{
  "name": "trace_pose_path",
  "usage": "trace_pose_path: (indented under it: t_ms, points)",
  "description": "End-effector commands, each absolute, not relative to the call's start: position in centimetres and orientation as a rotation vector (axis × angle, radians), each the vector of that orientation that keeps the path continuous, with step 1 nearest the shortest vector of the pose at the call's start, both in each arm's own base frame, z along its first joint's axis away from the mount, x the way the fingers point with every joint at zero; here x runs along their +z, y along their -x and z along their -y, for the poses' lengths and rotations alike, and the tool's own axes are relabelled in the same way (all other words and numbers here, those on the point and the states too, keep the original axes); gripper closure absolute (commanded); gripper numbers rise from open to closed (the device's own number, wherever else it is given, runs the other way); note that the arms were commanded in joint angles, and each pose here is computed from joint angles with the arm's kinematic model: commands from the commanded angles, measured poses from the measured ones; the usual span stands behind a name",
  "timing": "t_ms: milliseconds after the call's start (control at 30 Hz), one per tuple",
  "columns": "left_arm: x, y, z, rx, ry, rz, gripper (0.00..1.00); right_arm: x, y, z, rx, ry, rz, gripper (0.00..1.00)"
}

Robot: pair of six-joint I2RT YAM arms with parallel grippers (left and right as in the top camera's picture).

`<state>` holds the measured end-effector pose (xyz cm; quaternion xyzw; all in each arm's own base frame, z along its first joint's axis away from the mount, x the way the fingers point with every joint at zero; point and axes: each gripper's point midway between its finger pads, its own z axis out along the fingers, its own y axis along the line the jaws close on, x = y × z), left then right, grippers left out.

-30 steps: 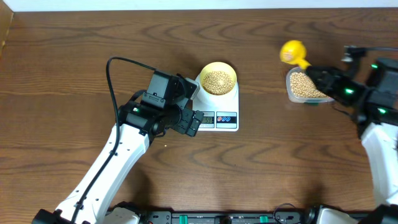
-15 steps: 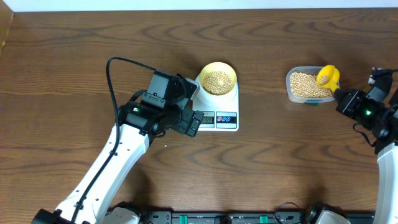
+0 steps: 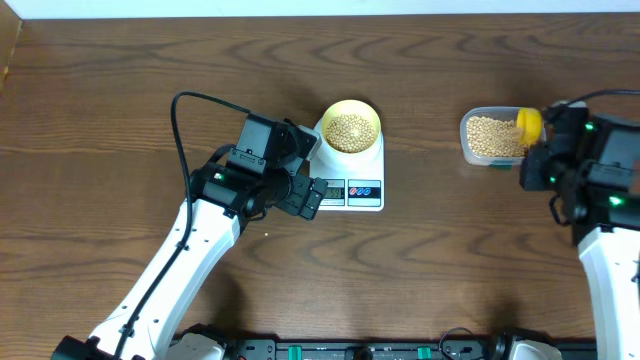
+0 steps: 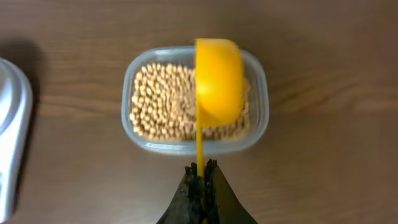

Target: Scoop item into bowl and weigh 50g on scale

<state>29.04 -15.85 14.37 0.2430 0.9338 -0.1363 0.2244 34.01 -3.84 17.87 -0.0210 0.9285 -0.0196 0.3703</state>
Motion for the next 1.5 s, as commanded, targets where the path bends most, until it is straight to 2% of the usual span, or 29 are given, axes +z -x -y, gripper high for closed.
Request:
trace_pose_path:
  t_ms: [0, 233, 300, 400, 533, 700, 867, 1100, 1467]
  points:
    - [13.9, -28.8, 15.8, -0.374, -0.665, -2.592, 0.05, 18.0, -34.7, 4.3, -0.270, 0.159, -2.379, 0.99]
    - [13.9, -28.8, 15.8, -0.374, -0.665, -2.592, 0.05, 17.4, -35.6, 3.2, -0.319, 0.200, -2.378, 0.99]
    - [13.9, -28.8, 15.8, -0.374, -0.665, -2.592, 0.05, 17.5, -35.8, 3.0, -0.277, 0.134, -2.369, 0.99]
    - [13.9, -28.8, 15.8, -0.374, -0.665, -2.592, 0.05, 18.7, -37.2, -0.4, 0.028, 0.055, -2.293, 0.99]
    - [13.9, -28.8, 15.8, -0.374, -0.665, -2.592, 0.05, 23.9, -39.8, -6.5, 0.474, 0.137, -2.041, 0.99]
    - [13.9, -28.8, 15.8, -0.374, -0.665, -2.592, 0.05, 26.7, -42.5, -10.9, 0.594, 0.200, -1.856, 0.99]
    - [13.9, -28.8, 15.8, -0.374, -0.665, -2.592, 0.05, 23.0, -42.7, -16.2, 0.657, 0.336, -1.909, 0.99]
    - [13.9, -28.8, 15.8, -0.374, -0.665, -2.592, 0.05, 18.5, -40.9, -22.2, 0.635, 0.634, -1.939, 0.99]
    - [13.9, -28.8, 15.8, -0.374, -0.665, -2.592, 0.05, 13.7, -38.2, -23.3, 0.510, 0.871, -2.050, 0.99]
